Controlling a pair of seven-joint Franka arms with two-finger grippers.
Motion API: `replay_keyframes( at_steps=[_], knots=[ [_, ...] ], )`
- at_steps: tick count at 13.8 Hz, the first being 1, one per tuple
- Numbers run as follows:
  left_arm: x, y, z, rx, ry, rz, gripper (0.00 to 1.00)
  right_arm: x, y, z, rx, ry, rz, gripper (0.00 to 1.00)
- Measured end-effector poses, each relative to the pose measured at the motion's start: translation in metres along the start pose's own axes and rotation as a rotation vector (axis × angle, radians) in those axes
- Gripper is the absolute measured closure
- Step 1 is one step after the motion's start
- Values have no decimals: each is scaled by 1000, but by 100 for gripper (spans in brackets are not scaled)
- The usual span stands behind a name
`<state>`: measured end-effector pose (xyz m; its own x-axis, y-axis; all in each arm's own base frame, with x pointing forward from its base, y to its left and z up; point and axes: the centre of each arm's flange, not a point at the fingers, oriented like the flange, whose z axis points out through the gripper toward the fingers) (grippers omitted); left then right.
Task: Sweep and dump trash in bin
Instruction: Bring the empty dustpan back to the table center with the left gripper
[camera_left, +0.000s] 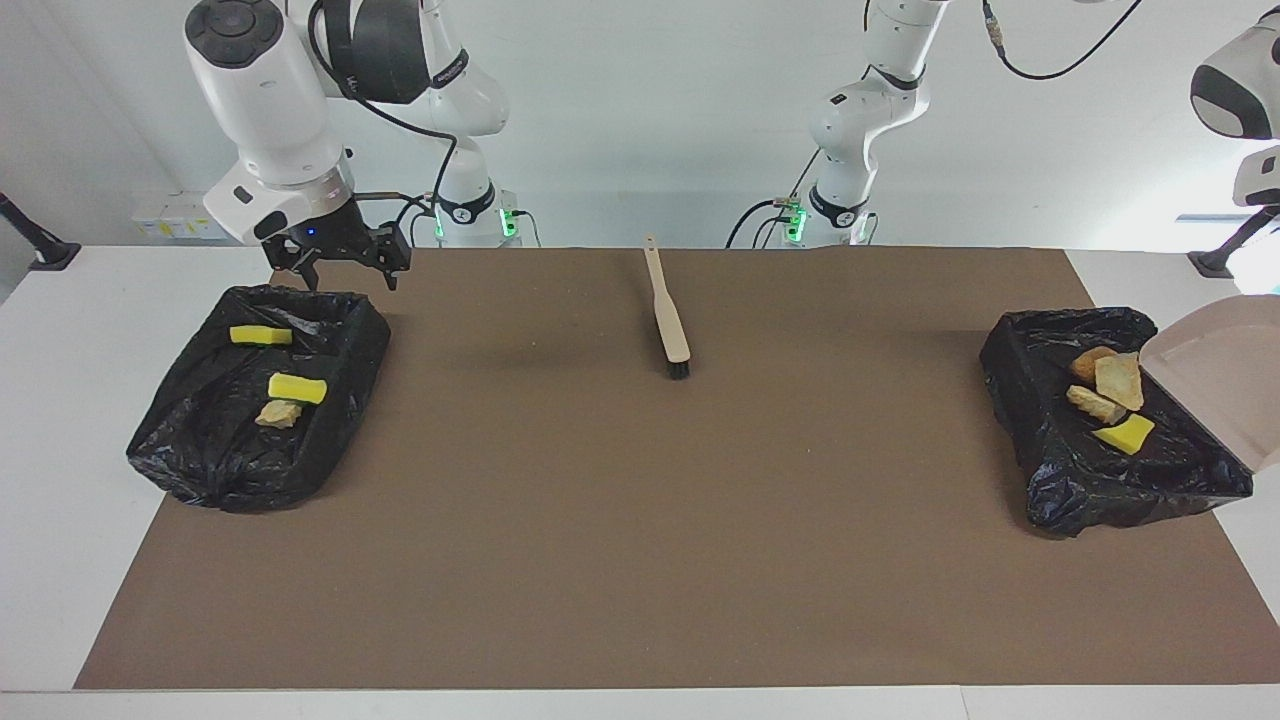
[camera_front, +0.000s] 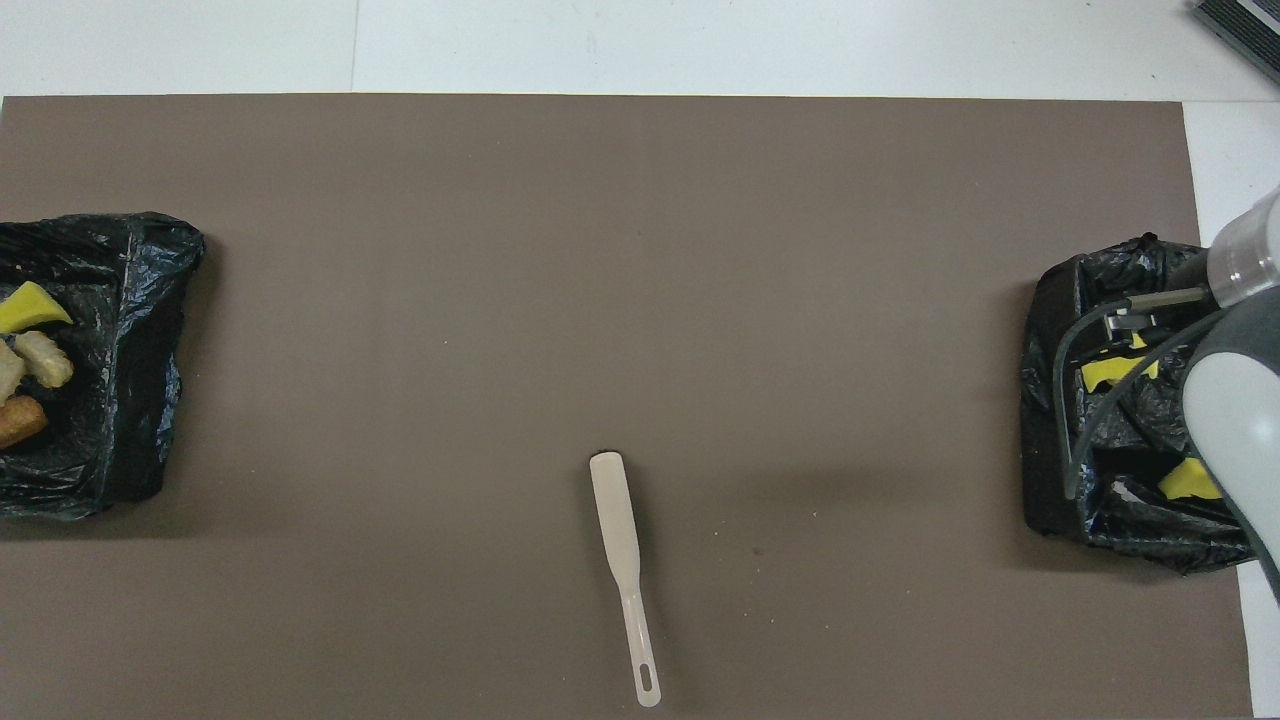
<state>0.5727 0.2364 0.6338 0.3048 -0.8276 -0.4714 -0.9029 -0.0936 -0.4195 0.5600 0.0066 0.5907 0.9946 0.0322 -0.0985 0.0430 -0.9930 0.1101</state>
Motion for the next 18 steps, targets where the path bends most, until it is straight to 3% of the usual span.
replay_keyframes(
  at_steps=[3, 5, 8, 11, 13, 16, 18],
  knots=[
    [29, -4, -11, -26, 117, -227, 68, 0, 29, 2, 7, 4, 17, 0],
    [75, -1, -24, -135, 178, -410, 68, 0, 43, -2, 16, 16, 19, 0],
    [174, 12, -64, -315, 251, -699, 68, 0, 47, -9, 59, 32, 39, 0],
    [271, 42, -111, -482, 308, -883, 68, 0, 37, -13, 62, 39, 30, 0],
    [339, 73, -144, -577, 307, -977, 68, -1, 28, -16, 60, 45, 18, 0],
    [430, 119, -185, -627, 341, -1035, 68, -4, 30, -21, 63, 53, 23, 0],
    [474, 141, -190, -681, 354, -1058, 68, -4, 32, -20, 67, 53, 33, 0]
  ],
)
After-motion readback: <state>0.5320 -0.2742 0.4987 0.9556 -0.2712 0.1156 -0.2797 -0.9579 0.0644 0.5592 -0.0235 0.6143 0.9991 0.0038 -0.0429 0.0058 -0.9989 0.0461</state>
